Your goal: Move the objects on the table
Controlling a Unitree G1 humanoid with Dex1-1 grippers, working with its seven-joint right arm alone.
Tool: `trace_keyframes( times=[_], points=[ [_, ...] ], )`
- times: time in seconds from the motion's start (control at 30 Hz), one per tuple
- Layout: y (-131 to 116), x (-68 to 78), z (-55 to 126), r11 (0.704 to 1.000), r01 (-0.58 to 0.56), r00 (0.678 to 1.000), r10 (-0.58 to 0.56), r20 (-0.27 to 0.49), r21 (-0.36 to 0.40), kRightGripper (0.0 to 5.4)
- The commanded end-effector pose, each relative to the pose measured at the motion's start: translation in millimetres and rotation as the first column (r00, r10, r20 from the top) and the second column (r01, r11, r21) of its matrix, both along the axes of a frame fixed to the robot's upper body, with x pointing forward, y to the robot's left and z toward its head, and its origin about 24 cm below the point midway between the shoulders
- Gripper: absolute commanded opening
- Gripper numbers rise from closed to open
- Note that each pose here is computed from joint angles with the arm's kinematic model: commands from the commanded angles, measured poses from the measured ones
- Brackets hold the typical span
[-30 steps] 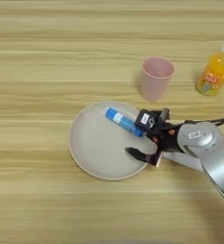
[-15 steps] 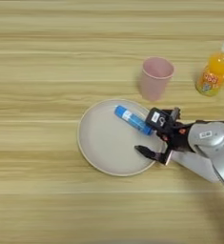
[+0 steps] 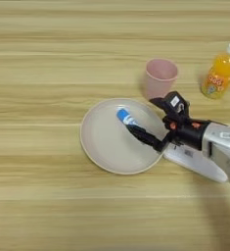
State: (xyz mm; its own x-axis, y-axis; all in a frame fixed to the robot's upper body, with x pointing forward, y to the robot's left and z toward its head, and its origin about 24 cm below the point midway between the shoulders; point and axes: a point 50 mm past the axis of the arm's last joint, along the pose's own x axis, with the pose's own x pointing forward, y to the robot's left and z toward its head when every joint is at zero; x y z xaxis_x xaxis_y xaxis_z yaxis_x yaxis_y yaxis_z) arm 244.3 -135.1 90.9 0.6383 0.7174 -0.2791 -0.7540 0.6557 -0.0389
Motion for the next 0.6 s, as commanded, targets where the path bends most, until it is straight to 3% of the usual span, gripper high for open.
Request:
trace_keyframes(
  times=[0.03, 0.27, 0.43, 0.53, 0.6],
  points=[
    [-0.6, 7.2, 32.4, 0.998, 0.000, 0.984, -0.012, 0.176, 0.070, 5.38],
    [-6.5, 7.1, 44.7, 0.982, 0.023, 0.965, -0.070, 0.251, 0.188, 5.38],
    [-13.9, 9.8, 56.3, 0.965, 0.068, 0.934, -0.150, 0.324, 0.252, 5.38],
    [-19.0, 10.6, 62.8, 0.949, 0.111, 0.897, -0.224, 0.382, 0.297, 5.38],
    [-24.2, 12.0, 70.0, 0.936, 0.158, 0.838, -0.295, 0.459, 0.313, 5.38]
  ],
)
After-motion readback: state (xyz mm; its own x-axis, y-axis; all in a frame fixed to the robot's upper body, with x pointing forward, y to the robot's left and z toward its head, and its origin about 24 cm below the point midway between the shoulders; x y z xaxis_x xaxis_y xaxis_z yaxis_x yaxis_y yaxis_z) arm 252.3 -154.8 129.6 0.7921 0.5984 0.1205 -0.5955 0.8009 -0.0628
